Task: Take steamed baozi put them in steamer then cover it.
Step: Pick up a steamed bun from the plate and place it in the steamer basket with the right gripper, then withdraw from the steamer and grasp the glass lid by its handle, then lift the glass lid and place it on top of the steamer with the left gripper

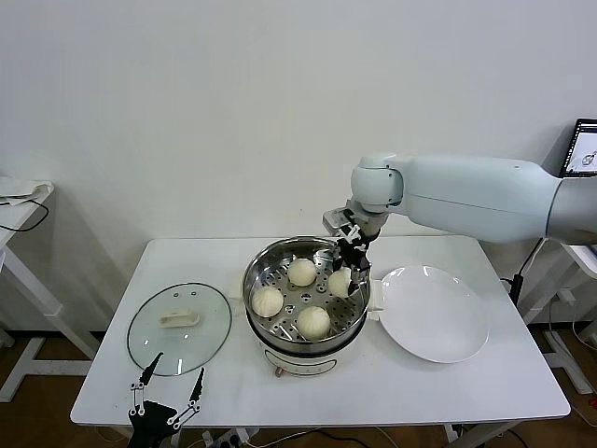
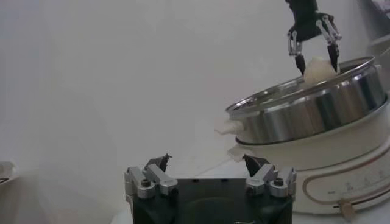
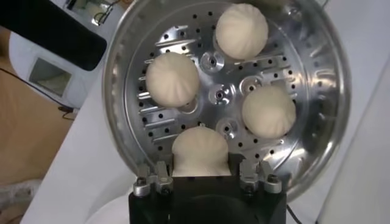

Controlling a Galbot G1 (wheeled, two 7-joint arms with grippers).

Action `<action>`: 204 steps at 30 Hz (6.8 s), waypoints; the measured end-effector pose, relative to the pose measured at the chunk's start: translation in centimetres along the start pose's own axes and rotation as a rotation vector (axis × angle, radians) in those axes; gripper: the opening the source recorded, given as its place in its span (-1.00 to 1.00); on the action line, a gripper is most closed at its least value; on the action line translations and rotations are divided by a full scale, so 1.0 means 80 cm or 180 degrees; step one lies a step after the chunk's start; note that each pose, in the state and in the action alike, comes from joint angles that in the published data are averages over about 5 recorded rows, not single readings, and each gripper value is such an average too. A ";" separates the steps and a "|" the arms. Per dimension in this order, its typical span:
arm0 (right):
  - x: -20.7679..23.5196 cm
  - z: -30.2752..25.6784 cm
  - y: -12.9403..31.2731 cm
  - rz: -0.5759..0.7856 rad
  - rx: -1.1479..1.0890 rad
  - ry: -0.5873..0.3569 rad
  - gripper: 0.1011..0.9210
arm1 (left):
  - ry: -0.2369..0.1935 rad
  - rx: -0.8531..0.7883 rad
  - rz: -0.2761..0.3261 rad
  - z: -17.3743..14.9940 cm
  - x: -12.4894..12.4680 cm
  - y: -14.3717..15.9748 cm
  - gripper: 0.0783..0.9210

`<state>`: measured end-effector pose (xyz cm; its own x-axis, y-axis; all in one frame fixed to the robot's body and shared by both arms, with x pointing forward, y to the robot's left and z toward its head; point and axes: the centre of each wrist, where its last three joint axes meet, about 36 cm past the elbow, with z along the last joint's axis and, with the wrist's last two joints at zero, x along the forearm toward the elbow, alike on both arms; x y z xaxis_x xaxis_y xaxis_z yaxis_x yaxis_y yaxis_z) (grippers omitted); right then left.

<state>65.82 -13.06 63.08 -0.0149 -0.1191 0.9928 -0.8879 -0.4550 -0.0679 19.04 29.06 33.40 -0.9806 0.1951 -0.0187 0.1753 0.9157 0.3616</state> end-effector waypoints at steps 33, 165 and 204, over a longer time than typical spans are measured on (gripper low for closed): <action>0.020 0.020 0.016 0.0669 -0.0022 -0.0545 0.76 | -0.0075 -0.0099 -0.0108 0.000 -0.014 0.014 0.77; -0.359 0.046 0.376 0.5830 -0.4430 -0.2431 0.76 | 0.0557 -0.4112 -0.0494 0.099 -0.216 0.127 -0.73; -0.340 0.093 0.370 0.5980 -0.4651 -0.2066 0.76 | -0.0378 -0.3317 -0.0438 -0.238 -0.241 -0.088 -0.73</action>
<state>43.31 -29.83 33.33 -0.9602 0.2398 -0.1430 0.2527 0.9642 -0.0800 35.07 12.18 49.01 -0.9615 0.1973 -0.1911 -0.1538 0.1896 0.9697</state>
